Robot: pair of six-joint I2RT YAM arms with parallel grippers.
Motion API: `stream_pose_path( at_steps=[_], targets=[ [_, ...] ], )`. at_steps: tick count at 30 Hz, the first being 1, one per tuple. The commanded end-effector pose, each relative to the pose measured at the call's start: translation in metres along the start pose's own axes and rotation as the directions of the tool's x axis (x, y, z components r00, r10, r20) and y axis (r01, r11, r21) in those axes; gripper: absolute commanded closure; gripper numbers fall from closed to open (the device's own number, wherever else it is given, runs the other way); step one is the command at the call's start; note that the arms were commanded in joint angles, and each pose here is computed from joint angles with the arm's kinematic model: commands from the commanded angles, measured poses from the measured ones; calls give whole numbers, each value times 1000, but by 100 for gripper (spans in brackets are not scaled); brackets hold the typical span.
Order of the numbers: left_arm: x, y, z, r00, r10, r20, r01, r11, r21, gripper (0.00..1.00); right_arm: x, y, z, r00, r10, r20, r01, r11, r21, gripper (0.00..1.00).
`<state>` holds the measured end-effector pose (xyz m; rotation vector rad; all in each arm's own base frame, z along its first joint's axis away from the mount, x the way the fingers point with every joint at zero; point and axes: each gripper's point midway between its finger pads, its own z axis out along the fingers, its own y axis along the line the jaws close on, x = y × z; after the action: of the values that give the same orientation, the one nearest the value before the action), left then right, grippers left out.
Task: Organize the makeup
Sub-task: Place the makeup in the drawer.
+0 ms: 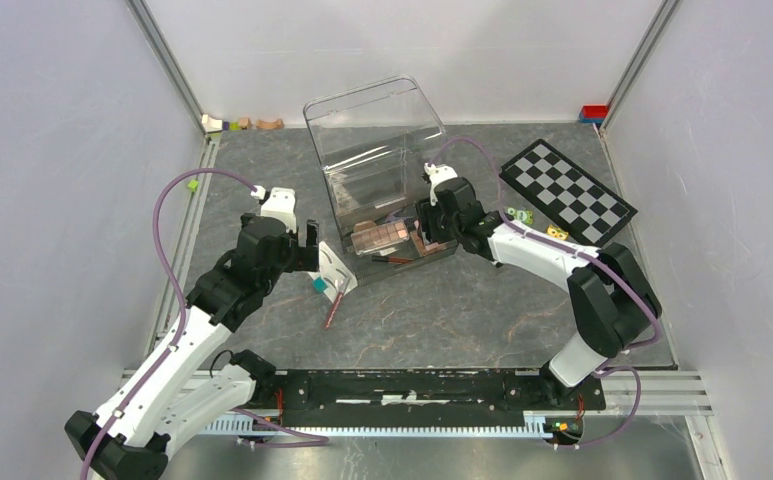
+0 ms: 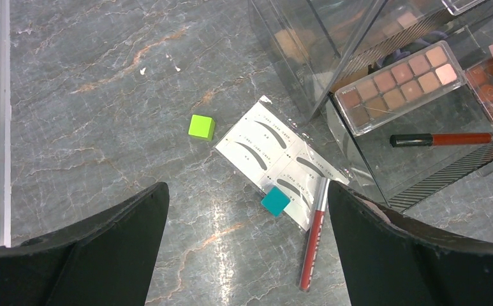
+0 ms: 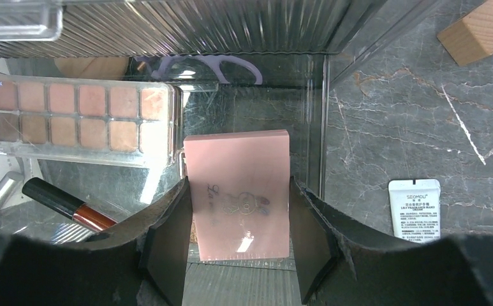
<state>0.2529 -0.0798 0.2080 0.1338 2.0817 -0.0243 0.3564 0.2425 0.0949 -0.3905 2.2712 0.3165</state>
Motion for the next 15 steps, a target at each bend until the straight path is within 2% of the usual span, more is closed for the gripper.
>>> stream_pose_path(
  at_steps=[1,15],
  targets=[
    [-10,-4,2,999,-37,35,37,999,15,0,-20,3,-3,999,-20,32,20,1000,2,51],
    [-10,-3,2,999,-41,32,40,999,16,0,-31,13,-13,998,-29,49,30,999,-37,43]
  ],
)
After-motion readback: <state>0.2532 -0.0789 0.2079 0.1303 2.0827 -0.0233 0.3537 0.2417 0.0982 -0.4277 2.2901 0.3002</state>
